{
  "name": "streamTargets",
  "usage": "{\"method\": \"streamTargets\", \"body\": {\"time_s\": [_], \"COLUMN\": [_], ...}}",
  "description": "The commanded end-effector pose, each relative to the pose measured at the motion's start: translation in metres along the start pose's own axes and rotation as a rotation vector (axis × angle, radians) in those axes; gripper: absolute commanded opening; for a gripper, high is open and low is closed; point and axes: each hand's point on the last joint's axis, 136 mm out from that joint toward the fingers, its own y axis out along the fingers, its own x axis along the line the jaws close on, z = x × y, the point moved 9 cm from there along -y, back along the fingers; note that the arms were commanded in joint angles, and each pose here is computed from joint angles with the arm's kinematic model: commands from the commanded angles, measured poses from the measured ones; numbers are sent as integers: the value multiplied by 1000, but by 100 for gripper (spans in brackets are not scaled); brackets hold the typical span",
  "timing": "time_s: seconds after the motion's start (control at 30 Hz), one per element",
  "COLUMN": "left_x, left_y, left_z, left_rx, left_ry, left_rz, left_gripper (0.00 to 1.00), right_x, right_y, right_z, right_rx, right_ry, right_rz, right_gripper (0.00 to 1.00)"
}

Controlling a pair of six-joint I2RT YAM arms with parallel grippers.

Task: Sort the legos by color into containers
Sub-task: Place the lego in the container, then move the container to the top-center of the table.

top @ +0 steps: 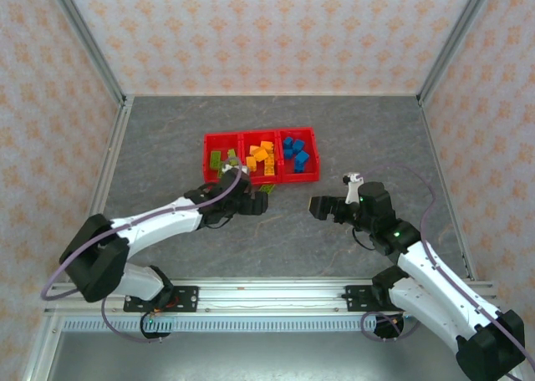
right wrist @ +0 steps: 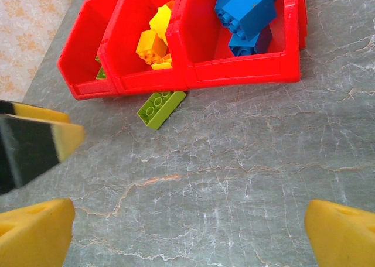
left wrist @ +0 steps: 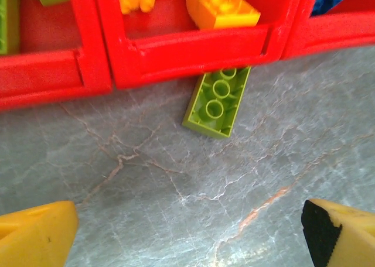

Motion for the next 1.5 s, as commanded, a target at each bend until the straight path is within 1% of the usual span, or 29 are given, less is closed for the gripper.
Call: {"method": "streamTargets", "body": {"time_s": [0.0, 0.13, 0.27, 0.47, 0.63, 0.67, 1.0, 1.13, 1.4, 1.47], "left_x": [-7, -9, -12, -22, -36, -36, -52, -51, -47, -48], "left_y": [16, 41, 63, 87, 96, 104, 123, 128, 130, 129], "left_z": [1, 4, 4, -9, -30, -30, -69, -83, -97, -98], "left_rx": [-4, 44, 84, 97, 74, 87, 46, 26, -17, -12], "left_ry": [-19, -7, 35, 82, 132, 146, 182, 171, 154, 156], "left_rz": [6, -41, -81, -137, -143, -159, -171, -187, -203, -188], "left_gripper": [99, 99, 99, 99, 100, 100, 99, 99, 99, 95], "right_x": [1, 1, 2, 2, 2, 2, 3, 3, 3, 3], "right_y": [-1, -1, -1, -1, -2, -2, -2, -2, -2, -2], "right_z": [-1, -1, -1, -1, -1, -1, -1, -1, -1, -1], "right_rx": [-10, -9, -9, -8, -9, -9, -9, -7, -8, -7], "right_ry": [-16, -16, -17, -18, -18, -19, -18, -18, -20, -18], "right_rz": [5, 2, -2, -5, -7, -8, -12, -14, -19, -19], "right_gripper": [100, 100, 100, 100, 100, 100, 100, 100, 100, 100]}}
